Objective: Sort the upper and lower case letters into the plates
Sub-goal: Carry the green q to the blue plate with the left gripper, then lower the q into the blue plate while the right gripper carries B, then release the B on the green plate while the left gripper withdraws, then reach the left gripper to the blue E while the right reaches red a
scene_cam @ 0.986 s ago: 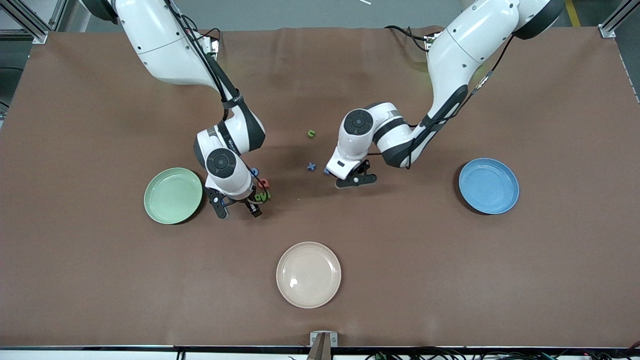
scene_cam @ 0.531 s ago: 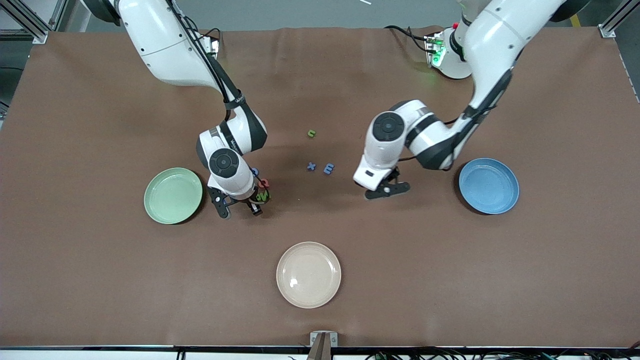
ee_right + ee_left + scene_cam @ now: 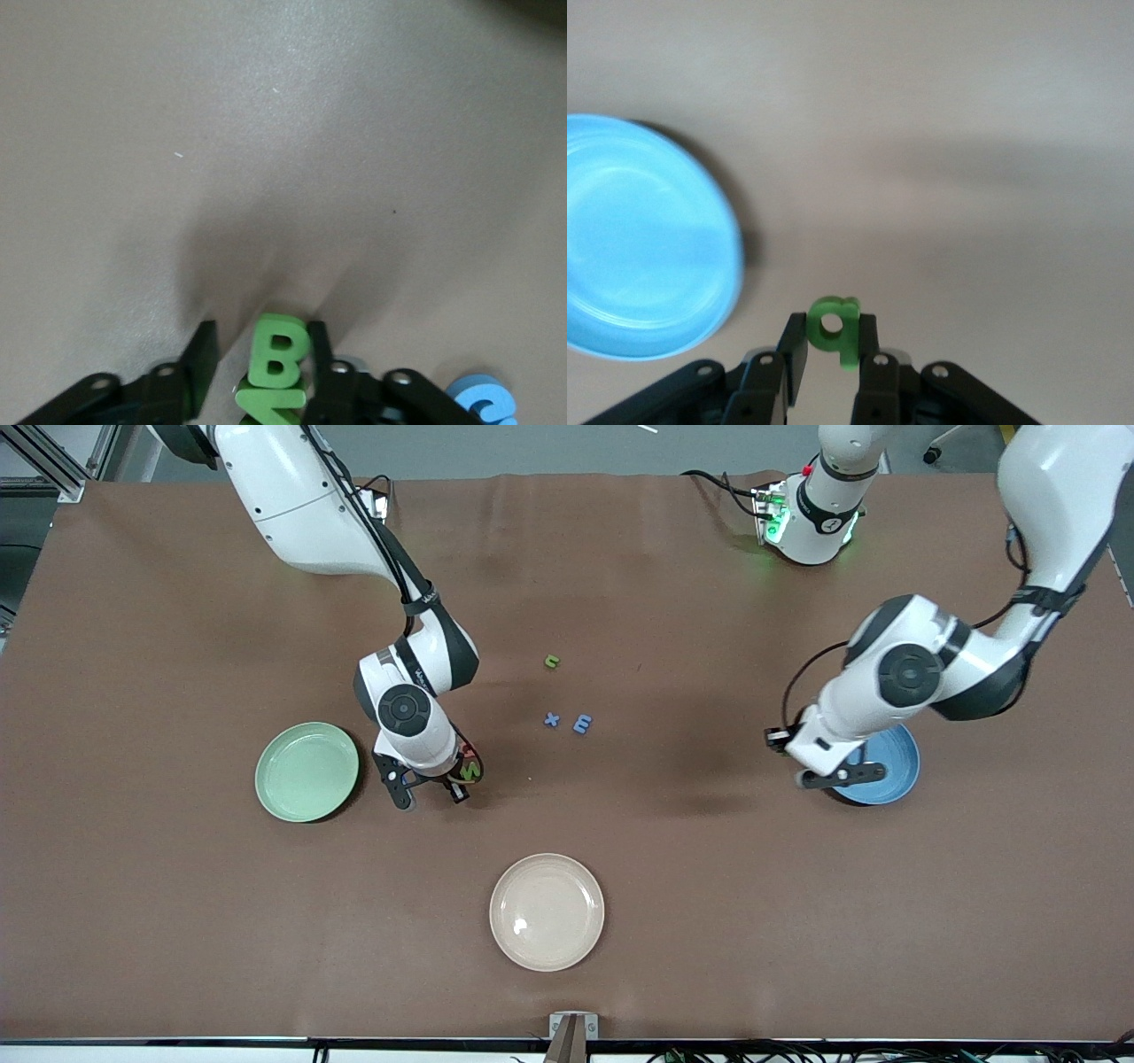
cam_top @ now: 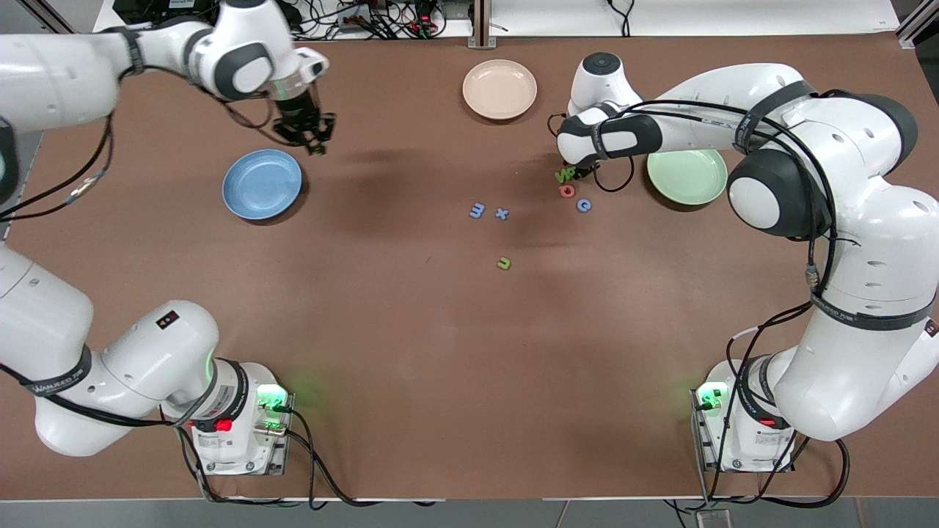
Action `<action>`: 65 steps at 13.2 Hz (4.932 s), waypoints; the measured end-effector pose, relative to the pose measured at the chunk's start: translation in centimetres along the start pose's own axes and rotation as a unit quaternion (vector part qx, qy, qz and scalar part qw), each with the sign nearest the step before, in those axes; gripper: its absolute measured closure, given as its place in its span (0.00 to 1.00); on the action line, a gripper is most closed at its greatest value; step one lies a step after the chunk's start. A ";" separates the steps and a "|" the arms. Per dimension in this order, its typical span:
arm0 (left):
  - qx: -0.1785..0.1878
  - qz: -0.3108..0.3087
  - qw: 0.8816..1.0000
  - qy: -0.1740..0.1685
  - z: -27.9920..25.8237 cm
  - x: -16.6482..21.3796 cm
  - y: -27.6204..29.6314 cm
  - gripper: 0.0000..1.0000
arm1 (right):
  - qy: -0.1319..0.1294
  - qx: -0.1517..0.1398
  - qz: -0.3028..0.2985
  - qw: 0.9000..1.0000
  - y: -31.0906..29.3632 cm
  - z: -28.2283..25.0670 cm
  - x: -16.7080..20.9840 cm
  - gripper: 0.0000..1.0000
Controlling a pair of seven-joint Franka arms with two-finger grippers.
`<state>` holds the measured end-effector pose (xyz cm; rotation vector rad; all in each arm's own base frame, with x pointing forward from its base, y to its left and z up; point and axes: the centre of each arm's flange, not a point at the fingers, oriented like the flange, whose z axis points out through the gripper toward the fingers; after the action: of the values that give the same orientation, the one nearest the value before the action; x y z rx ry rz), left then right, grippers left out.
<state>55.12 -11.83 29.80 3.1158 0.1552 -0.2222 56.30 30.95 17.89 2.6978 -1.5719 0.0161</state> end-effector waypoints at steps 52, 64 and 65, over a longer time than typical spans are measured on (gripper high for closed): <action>-0.029 0.258 0.962 0.080 10.2 -17.2 26.0 0.02 | -0.110 -0.036 -0.282 0.952 10.6 -6.9 19.6 0.00; -0.014 0.279 0.956 0.093 15.3 -15.8 34.2 0.08 | -0.049 0.016 -0.449 0.892 3.6 -6.4 -1.4 0.00; -0.013 0.279 0.956 0.091 15.6 -16.0 34.4 0.11 | -0.045 0.015 -0.455 0.889 3.6 -5.7 -1.7 0.00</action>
<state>40.65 -47.90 16.90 2.9896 -0.7023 0.0776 52.32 30.82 23.62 3.1851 -0.1765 -0.0978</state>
